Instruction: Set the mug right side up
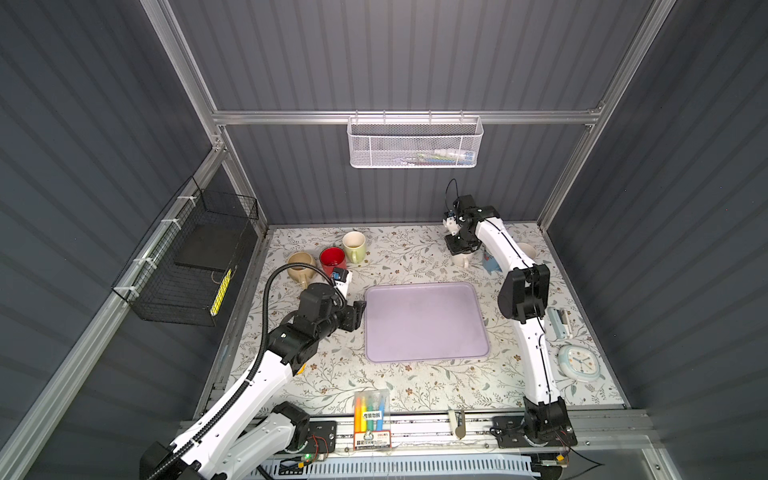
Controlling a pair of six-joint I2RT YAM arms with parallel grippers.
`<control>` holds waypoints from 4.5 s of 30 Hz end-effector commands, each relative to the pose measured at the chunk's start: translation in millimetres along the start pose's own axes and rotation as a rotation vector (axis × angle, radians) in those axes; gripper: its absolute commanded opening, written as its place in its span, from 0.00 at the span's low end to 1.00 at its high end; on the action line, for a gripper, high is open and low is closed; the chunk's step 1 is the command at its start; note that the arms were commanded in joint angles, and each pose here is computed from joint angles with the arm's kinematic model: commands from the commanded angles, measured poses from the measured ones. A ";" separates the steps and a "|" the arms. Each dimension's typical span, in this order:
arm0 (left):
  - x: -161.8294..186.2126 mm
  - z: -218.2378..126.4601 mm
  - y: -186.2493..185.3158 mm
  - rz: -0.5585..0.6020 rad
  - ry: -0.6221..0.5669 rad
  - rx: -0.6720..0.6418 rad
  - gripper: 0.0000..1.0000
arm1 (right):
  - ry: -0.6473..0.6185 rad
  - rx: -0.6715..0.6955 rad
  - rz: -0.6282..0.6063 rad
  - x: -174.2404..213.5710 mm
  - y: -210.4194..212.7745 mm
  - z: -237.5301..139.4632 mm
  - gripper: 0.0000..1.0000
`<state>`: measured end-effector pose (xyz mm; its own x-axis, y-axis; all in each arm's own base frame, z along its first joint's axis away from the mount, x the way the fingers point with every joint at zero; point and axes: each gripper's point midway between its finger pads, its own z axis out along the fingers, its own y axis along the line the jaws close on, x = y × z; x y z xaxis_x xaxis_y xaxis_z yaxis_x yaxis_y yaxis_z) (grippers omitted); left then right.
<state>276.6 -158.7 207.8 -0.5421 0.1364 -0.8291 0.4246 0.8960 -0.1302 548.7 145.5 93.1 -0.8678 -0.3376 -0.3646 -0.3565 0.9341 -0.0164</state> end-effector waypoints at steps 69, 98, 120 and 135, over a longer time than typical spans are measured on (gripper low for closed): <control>-42.1 22.8 54.1 -0.020 -0.235 -0.311 0.96 | -0.476 0.128 0.191 62.6 -23.0 -204.2 0.79; 44.0 30.4 162.9 -0.049 -0.281 -0.744 1.00 | -0.915 0.552 0.544 220.0 -122.1 -148.5 0.91; 51.7 78.7 199.1 -0.059 -0.207 -0.581 1.00 | -0.965 0.380 0.435 199.6 -114.3 -106.9 0.98; 64.2 120.0 209.3 -0.065 -0.177 -0.413 1.00 | -0.970 0.356 0.406 196.5 -109.8 -106.2 0.99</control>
<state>402.4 -0.9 44.2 -0.4559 0.0068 -0.8900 -0.0260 0.9994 0.0209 380.1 -37.5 119.9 -0.2147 0.0998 -0.9716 0.1634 0.9844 0.0650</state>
